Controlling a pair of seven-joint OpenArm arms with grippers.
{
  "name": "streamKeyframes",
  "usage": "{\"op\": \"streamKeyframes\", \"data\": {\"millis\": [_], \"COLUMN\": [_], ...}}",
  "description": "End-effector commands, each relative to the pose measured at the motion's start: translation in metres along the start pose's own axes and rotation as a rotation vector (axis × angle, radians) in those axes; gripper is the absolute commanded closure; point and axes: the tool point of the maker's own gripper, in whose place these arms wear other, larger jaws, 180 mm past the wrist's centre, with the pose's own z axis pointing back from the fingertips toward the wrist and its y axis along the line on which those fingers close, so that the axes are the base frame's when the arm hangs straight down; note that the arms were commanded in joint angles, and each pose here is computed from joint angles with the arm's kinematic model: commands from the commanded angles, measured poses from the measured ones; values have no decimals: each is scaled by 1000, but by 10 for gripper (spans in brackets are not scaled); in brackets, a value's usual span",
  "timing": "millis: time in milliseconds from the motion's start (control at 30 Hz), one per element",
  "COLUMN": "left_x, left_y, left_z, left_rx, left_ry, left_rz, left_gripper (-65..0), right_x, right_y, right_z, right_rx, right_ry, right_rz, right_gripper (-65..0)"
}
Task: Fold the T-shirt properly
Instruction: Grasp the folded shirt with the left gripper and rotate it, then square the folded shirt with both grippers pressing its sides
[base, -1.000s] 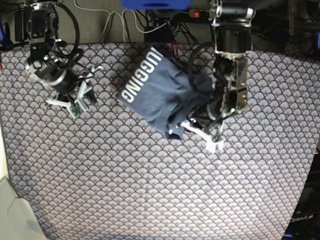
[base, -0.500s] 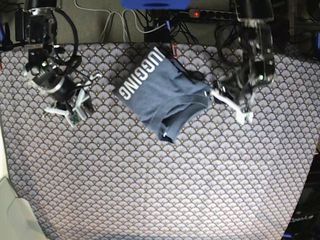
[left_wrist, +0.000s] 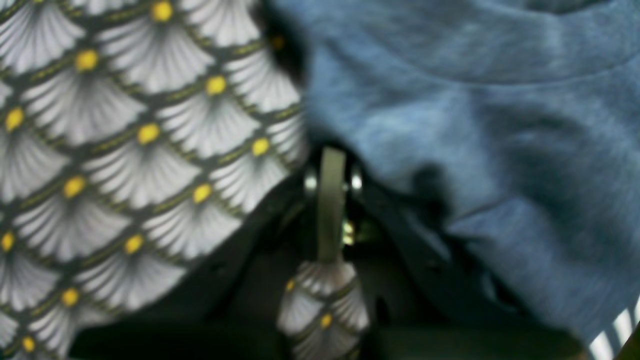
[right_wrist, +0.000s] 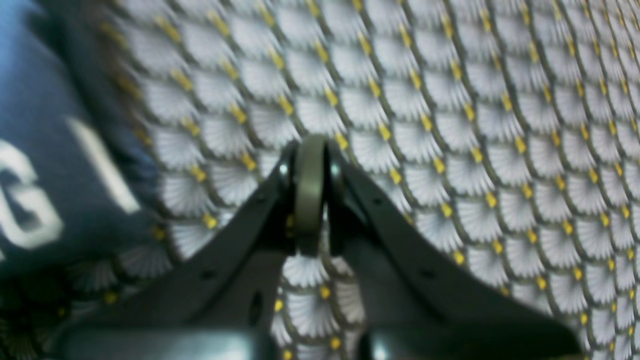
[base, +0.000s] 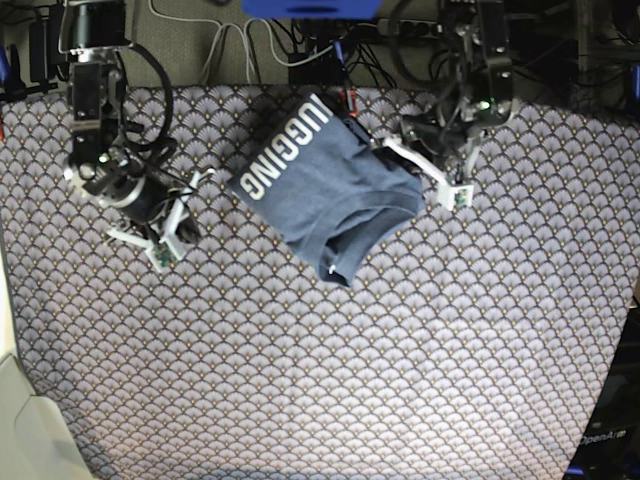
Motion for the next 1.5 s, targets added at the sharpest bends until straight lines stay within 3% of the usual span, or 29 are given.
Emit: {"op": "streamKeyframes", "data": {"millis": [0, 267, 600, 800, 1200, 1467], "left_x": [1, 47, 73, 99, 105, 134], "left_y": [-5, -28, -41, -78, -84, -55], "left_z": [-2, -9, -44, -54, -50, -14], "left_rx": [6, -17, -59, -120, -127, -74], "left_ry": [20, -67, -34, -44, -64, -189], "left_rz": [-6, -21, -13, -103, -121, -55], "left_gripper": [-2, -2, -2, -2, -2, -2], "right_x": [9, -16, -39, -42, -49, -62], "right_y": [1, 54, 114, 149, 136, 116], "right_z": [2, -2, -1, 0, 2, 7], "right_rx": [5, 109, 239, 323, 304, 279], "right_ry": [-30, 14, 65, 75, 95, 129], "right_rz": [19, -21, -14, 15, 43, 91], "right_gripper": [0, 0, 0, 0, 0, 0]}}
